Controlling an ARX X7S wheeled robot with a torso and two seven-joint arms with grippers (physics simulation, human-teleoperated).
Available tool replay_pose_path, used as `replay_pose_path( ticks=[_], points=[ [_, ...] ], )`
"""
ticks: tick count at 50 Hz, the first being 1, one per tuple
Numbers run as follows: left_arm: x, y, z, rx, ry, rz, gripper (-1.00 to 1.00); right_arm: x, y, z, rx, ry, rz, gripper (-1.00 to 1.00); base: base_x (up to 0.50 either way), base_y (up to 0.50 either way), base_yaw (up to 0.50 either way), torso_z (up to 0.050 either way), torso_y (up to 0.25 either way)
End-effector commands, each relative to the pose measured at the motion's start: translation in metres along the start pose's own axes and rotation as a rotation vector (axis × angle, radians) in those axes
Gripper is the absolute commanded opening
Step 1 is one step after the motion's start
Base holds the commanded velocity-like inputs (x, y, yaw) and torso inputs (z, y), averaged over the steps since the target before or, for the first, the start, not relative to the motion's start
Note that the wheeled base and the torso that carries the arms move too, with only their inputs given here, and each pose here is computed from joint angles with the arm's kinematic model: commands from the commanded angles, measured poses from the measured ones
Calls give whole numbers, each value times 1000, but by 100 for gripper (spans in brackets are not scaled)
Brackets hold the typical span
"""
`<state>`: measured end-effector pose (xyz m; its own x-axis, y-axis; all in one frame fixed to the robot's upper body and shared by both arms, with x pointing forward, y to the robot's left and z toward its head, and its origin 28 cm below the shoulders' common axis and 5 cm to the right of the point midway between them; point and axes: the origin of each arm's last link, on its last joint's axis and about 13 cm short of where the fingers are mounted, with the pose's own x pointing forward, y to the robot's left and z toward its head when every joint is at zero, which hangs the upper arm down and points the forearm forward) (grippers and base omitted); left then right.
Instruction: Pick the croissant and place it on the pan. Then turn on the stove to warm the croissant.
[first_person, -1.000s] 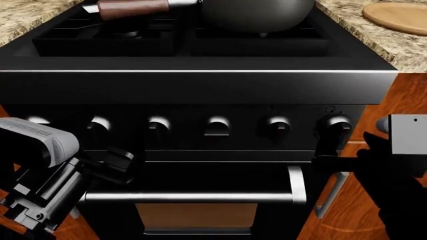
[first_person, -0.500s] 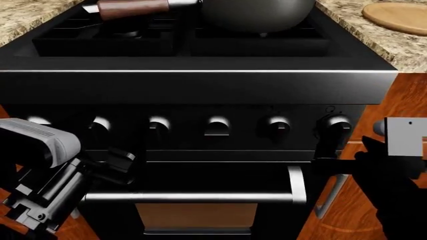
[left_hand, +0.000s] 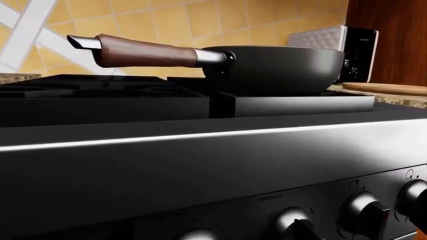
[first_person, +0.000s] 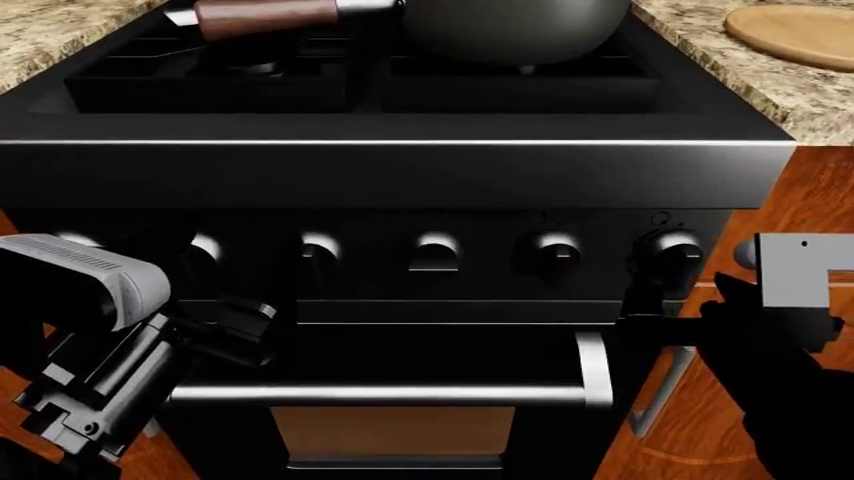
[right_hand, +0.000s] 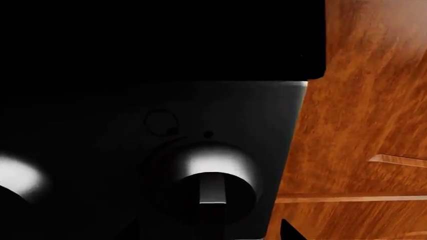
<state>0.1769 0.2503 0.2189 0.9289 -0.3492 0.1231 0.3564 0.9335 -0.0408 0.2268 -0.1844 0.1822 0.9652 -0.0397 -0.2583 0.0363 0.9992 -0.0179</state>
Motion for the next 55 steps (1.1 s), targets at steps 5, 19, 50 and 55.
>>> replay_pose_path(
  ticks=[5,19,50,55],
  points=[
    [1,0,0,1,1,-1,100,3,1,2,-5,1,6,100,0,0,0,0,0],
    [0,1,0,0,0,-2,100,1,1,2,-7,-3,-1,-100,0,0,0,0,0],
    [-1,1,-1,2,2,3,100,0,1,1,-3,-15,-4,-100,0,0,0,0,0],
    [-2,0,-1,4,1,2,100,-2,0,4,-20,-26,-2,-100,0,0,0,0,0]
  ],
)
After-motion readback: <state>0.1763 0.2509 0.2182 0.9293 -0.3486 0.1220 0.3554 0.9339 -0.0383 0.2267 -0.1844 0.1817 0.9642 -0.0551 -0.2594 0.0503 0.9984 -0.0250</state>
